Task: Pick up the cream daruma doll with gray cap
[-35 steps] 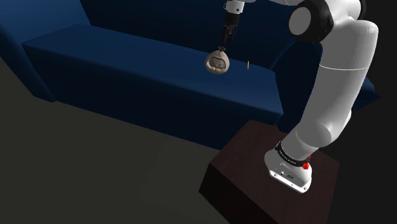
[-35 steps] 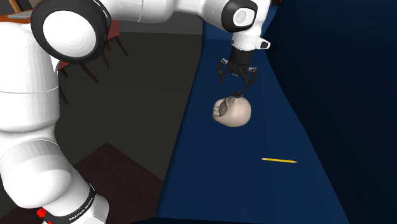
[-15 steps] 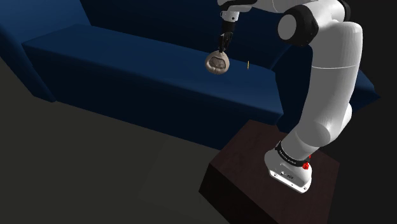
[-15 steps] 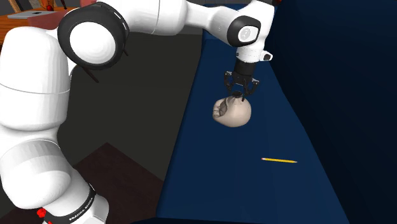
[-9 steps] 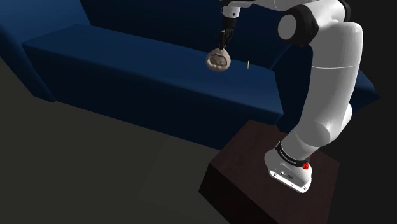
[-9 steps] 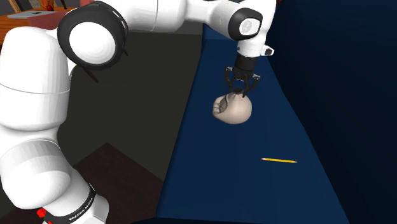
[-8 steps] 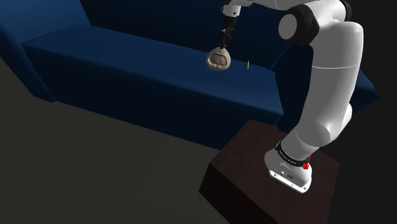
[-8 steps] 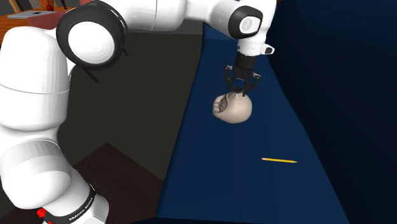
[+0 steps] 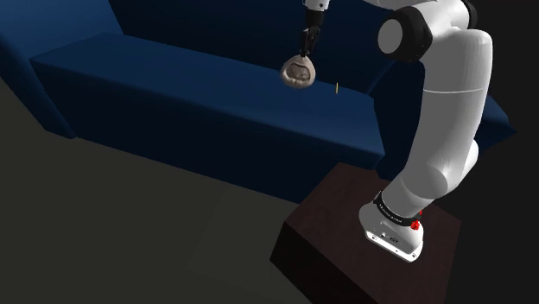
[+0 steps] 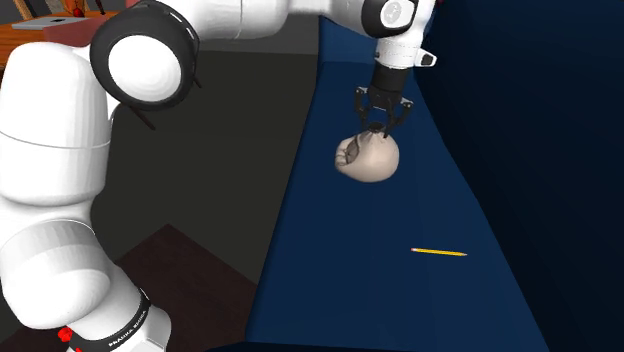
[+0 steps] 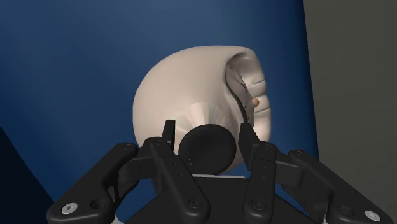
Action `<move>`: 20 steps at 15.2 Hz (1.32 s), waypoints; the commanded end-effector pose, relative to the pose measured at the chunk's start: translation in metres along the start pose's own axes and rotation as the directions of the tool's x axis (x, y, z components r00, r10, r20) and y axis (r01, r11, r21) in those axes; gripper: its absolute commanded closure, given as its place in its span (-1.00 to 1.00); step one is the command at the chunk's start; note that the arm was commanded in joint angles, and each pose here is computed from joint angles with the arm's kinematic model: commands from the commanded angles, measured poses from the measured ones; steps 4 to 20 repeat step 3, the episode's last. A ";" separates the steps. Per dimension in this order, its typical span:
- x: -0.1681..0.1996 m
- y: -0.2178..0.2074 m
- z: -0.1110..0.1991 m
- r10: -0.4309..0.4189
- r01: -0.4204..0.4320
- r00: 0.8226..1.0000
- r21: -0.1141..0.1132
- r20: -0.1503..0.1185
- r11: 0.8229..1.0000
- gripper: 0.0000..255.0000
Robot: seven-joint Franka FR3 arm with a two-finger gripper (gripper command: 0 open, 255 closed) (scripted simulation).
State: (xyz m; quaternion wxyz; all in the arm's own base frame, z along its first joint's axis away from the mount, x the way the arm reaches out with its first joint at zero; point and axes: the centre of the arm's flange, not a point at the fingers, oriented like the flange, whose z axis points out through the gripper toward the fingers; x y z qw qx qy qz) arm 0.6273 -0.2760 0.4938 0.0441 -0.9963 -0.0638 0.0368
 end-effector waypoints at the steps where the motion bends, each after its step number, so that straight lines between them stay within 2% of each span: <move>1: -0.001 -0.001 -0.013 0.000 0.000 1.000 -0.001 -0.002 1.000 1.00; 20: -0.001 -0.001 -0.014 0.000 0.000 1.000 -0.001 -0.002 1.000 1.00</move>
